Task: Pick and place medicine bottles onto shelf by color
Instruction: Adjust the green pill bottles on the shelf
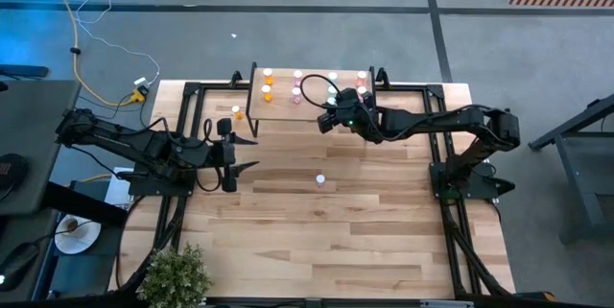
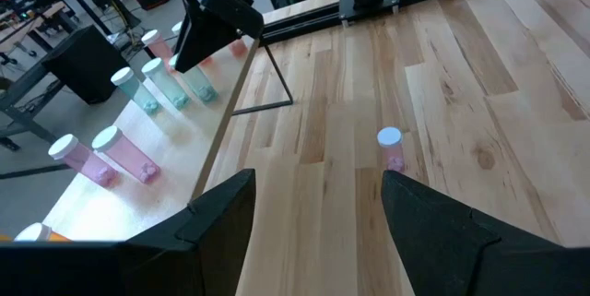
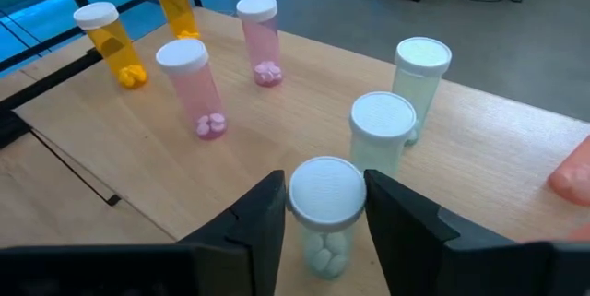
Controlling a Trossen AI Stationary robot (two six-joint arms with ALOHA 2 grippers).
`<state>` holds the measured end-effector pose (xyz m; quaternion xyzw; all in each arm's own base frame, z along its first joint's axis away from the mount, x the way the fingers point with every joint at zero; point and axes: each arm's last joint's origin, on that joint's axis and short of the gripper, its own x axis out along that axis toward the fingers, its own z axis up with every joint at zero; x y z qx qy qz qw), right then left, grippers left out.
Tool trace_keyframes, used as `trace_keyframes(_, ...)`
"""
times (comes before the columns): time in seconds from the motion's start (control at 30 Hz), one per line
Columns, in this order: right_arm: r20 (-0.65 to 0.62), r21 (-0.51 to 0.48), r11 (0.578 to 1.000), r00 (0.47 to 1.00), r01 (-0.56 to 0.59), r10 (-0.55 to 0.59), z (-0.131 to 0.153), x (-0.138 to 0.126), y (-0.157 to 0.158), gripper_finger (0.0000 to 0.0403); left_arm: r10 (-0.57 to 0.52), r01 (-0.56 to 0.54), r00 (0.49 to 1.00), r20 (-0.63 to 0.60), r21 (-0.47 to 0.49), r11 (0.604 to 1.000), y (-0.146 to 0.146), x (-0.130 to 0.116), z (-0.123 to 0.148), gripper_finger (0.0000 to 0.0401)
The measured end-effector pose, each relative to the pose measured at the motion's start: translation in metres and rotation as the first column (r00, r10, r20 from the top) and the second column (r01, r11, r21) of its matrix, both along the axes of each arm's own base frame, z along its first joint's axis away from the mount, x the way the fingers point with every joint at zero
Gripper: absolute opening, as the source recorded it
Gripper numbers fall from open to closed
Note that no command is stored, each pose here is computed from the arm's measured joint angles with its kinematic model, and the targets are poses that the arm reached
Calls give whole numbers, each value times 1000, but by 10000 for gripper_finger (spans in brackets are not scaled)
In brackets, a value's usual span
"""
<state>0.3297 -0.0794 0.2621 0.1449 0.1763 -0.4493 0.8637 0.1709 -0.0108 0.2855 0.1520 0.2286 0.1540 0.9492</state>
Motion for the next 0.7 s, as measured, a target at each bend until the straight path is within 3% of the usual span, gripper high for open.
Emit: trace_keyframes(0.7, 5, -19, 1000, 1000, -12, 13, 1, 3, 13, 137, 0, 0, 1000, 0, 0, 1000, 0, 0, 0, 225)
